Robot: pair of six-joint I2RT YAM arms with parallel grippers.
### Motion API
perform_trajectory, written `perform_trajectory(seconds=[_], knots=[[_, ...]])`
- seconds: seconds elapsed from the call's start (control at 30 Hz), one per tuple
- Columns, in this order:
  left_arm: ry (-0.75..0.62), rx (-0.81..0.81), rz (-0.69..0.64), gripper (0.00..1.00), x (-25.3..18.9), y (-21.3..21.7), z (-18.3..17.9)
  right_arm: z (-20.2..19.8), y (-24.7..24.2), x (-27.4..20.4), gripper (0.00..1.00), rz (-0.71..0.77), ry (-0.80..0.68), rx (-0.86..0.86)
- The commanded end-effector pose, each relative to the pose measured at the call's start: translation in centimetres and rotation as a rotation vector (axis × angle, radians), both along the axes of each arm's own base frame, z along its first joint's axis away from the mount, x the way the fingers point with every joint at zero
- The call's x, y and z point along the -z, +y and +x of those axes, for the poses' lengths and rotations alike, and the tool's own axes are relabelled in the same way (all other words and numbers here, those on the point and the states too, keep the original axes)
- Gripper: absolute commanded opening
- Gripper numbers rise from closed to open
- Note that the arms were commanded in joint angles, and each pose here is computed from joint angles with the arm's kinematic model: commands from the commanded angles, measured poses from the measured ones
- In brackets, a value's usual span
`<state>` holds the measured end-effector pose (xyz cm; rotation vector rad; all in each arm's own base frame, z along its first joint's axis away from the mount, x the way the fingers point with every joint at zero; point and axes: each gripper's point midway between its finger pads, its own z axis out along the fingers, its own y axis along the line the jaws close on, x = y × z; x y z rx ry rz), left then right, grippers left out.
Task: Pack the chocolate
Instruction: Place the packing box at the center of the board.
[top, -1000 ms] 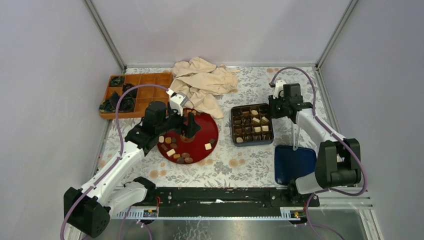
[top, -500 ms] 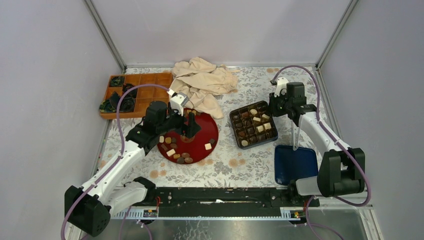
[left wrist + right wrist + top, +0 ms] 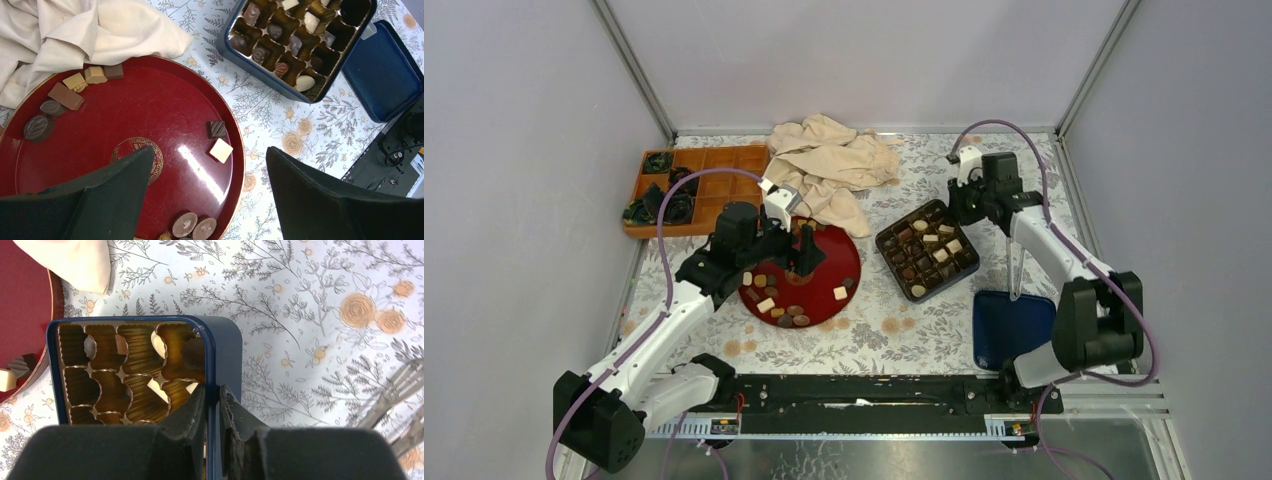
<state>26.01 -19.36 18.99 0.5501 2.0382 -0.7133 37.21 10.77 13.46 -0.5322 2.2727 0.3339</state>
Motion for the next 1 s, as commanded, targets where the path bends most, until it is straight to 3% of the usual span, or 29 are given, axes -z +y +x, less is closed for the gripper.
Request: perform_trajectory(seconds=[0.0,0.33,0.5,0.6,0.83,0.97], knots=[[-0.005,-0.011,0.002,0.9,0.1,0.3,0.2,2.4,2.0,-0.7,0.0,0.02,0.01,-0.064],[-0.013,-0.007,-0.003,0.9,-0.2,0.2,0.1,4.1,1.8,5.2,0.02,-0.03,0.183,-0.044],[-0.016,-0.006,-0.006,0.9,-0.3,0.2,0.0,3.0,1.7,6.3,0.26,-0.026,0.244,-0.066],[-0.019,-0.006,-0.007,0.9,-0.3,0.2,0.0,2.6,1.4,6.1,0.35,-0.029,0.248,-0.083],[-0.017,-0.007,-0.005,0.9,-0.3,0.3,0.0,2.3,1.0,7.7,0.35,-0.064,0.305,-0.098],[-0.017,-0.007,-0.006,0.9,-0.3,0.3,0.0,2.5,0.7,8.5,0.26,-0.084,0.318,-0.091]])
